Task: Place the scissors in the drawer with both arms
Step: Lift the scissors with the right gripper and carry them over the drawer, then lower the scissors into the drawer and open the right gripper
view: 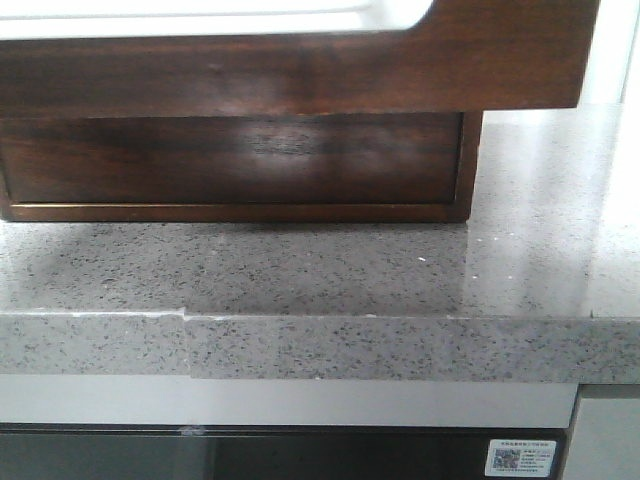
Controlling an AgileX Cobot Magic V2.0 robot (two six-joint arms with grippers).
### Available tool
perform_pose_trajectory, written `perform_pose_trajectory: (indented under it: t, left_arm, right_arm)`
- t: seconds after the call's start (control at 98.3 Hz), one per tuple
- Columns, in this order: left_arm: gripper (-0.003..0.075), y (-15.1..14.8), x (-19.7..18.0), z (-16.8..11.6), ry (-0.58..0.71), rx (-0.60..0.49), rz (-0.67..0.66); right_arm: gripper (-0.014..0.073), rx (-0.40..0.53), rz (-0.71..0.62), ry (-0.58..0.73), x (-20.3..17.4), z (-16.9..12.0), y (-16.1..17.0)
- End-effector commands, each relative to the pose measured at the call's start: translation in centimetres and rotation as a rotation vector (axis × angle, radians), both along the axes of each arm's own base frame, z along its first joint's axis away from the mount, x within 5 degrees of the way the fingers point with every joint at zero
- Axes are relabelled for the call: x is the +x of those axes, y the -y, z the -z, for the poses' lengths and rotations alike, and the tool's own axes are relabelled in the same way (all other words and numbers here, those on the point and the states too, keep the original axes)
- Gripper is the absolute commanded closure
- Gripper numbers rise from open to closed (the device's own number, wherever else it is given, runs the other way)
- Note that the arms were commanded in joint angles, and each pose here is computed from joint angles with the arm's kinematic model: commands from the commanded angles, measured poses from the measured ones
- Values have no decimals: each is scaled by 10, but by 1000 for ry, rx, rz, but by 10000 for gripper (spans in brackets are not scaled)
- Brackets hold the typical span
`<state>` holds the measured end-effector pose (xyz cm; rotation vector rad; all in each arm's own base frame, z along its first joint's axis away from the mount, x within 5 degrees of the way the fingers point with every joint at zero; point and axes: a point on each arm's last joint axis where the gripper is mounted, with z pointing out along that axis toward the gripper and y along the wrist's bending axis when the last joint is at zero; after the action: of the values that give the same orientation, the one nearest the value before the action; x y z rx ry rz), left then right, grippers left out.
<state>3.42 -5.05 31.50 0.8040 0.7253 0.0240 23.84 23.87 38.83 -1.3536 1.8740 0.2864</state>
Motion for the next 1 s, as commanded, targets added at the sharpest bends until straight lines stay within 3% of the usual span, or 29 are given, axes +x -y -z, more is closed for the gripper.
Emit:
perform_pose_trajectory:
  t: [0.0, 0.112, 0.234, 0.386, 0.529, 0.671, 0.834, 0.986]
  left_arm:
    - [493, -2, -4, -13, 18, -76, 33]
    - [741, -6, -4, -13, -5, -91, 2]
    - [739, -11, -5, -12, -62, -134, -20]
    - [739, -23, -10, -12, -161, -301, -23]
    - [739, -35, -16, -3, -224, -335, -108]
    - [739, -39, -16, 5, -308, -404, -112]
    - [739, -35, -9, 23, -365, -420, -92]
    - [739, -32, -2, 42, -415, -435, -72]
  right_arm:
    - [462, 133, 21, 124, -11, -40, 13]
    - [673, 199, 27, 189, -24, -62, 25]
    - [663, 276, 33, 267, -40, -86, 41]
    - [662, 370, 41, 355, -64, -112, 64]
    - [652, 477, 60, 460, -86, -119, 87]
    - [652, 583, 93, 564, -108, -100, 111]
    - [652, 701, 135, 678, -135, -55, 143]
    - [652, 780, 180, 648, -158, -3, 167]
